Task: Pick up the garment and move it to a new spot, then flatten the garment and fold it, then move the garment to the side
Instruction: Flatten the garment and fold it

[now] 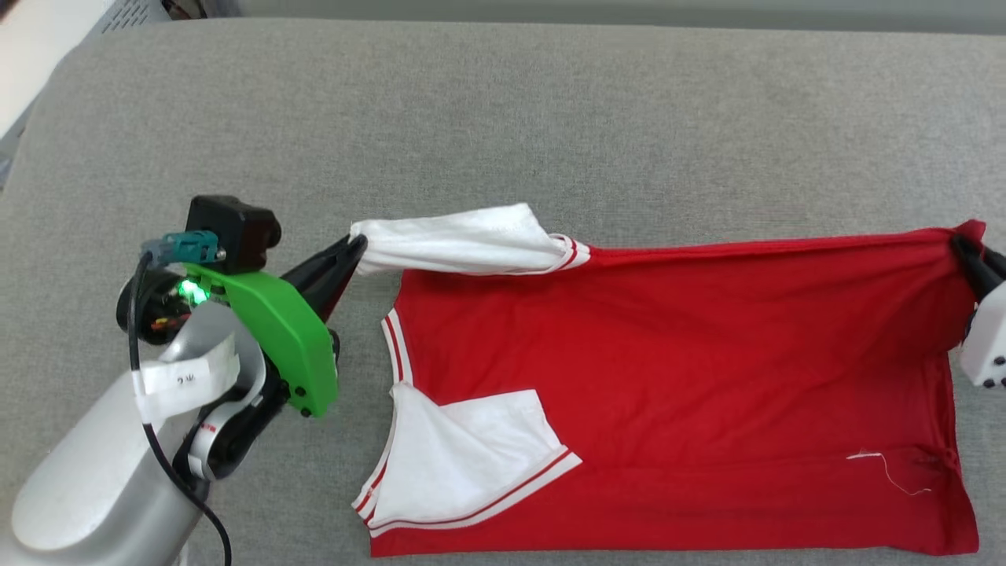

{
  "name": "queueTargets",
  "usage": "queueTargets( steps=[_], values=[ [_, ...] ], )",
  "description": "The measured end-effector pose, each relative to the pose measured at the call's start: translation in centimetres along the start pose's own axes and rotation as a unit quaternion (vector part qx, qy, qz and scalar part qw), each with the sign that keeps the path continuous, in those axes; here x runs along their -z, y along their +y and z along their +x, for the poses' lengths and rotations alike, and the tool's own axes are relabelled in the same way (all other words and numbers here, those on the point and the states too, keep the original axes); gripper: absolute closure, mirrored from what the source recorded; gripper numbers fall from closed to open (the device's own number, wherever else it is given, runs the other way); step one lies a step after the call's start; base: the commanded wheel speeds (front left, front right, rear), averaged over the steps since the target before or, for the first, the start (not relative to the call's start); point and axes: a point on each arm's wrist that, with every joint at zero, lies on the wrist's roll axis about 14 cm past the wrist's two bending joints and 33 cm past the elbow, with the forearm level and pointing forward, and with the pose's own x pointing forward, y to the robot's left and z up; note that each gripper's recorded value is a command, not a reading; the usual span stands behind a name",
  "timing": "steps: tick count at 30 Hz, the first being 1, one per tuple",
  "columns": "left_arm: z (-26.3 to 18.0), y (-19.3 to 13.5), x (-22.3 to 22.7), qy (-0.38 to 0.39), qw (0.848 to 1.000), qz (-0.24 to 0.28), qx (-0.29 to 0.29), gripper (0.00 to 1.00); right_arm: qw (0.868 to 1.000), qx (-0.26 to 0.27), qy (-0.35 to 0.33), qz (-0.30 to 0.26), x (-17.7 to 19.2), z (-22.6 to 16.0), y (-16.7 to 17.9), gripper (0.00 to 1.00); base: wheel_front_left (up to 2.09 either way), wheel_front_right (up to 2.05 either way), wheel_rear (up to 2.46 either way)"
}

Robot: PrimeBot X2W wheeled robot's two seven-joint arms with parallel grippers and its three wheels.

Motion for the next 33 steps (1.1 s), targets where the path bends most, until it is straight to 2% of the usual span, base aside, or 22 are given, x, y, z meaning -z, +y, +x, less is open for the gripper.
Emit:
queueTargets(
  steps=[9,16,24,33],
  values=[
    [-3.9,-2.1,1.9,0.005,1.0,-0.029,-0.006,1.0,0.999,-0.014,-0.027,0.03,1.1,-4.2,0.3,1.0,0.0,0.0,0.0],
    [-6.8,-4.2,6.1,0.044,0.996,-0.076,-0.003,1.0,0.998,-0.037,0.002,0.047,3.7,-6.6,1.3,1.0,0.0,0.0,0.0],
    [-8.5,-6.2,10.8,0.111,0.989,-0.097,0.005,1.0,0.996,-0.062,0.069,0.008,7.4,-8.3,2.0,1.0,0.0,0.0,0.0],
    [-8.5,-6.8,14.9,0.168,0.982,-0.091,0.006,1.0,0.989,-0.075,0.122,-0.046,10.3,-9.1,1.6,1.0,0.0,0.0,0.0]
  ],
)
